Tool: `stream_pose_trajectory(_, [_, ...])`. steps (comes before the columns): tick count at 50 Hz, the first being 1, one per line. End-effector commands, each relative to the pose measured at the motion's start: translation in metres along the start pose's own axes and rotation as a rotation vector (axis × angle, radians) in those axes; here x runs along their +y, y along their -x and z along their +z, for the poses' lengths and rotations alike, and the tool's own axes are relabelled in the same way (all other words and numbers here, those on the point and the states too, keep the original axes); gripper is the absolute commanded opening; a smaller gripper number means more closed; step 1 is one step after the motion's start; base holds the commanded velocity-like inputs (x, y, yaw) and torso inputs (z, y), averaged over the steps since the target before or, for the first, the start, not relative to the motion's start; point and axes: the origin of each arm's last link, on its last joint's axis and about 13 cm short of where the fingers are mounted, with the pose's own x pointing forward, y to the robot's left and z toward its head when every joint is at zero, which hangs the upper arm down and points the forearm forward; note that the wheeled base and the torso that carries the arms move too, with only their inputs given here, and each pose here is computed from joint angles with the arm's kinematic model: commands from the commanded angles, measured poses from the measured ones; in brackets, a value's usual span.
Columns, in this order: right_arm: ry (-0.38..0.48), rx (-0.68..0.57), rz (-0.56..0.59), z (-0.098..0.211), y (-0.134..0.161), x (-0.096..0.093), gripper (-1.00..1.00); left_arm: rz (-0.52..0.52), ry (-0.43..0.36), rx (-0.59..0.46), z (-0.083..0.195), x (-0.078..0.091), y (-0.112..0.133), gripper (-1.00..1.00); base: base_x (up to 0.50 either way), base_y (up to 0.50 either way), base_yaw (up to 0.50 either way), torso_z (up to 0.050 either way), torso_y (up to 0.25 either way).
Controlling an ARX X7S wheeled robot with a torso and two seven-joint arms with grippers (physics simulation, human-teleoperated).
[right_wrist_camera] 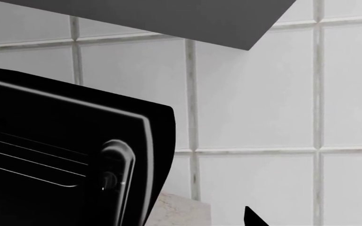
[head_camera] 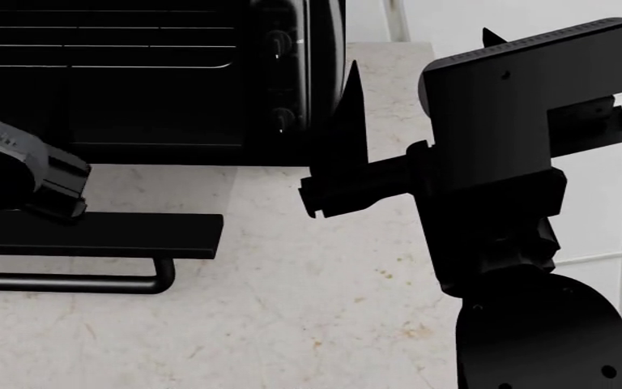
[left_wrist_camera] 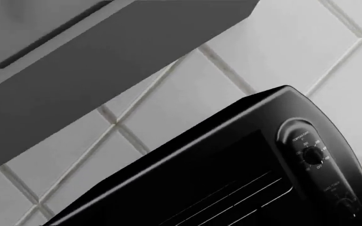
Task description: Fully slide the toaster oven rack0 out.
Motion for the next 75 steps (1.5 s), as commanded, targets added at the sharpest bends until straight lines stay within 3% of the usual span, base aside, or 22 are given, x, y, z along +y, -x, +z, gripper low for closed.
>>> stream_pose_trajectory(1, [0.004, -0.001, -0.004, 0.001, -0.001, -0.002, 1.00, -0.082, -0.269, 0.058, -0.003, 0.001, -0.021, 1.00, 0.00, 0.00, 0.00, 0.000, 0.000])
stream_pose_trajectory(13, [0.011, -0.006, -0.008, 0.004, 0.001, -0.003, 1.00, -0.177, -0.469, 0.091, -0.001, 0.000, -0.030, 1.00, 0.00, 0.00, 0.00, 0.000, 0.000])
stream_pose_trajectory(28, [0.015, -0.005, -0.006, 0.005, 0.000, -0.002, 1.00, -0.289, -0.618, 0.143, -0.010, -0.008, -0.048, 1.00, 0.00, 0.00, 0.00, 0.000, 0.000])
stream_pose_trajectory(45, [0.015, -0.001, -0.007, 0.002, 0.000, -0.003, 1.00, -0.273, -0.689, 0.130, -0.019, -0.014, -0.086, 1.00, 0.00, 0.00, 0.00, 0.000, 0.000])
stream_pose_trajectory(75, [0.017, 0.024, -0.010, -0.010, -0.008, -0.003, 1.00, -0.244, -0.746, 0.206, -0.068, -0.030, -0.161, 1.00, 0.00, 0.00, 0.00, 0.000, 0.000])
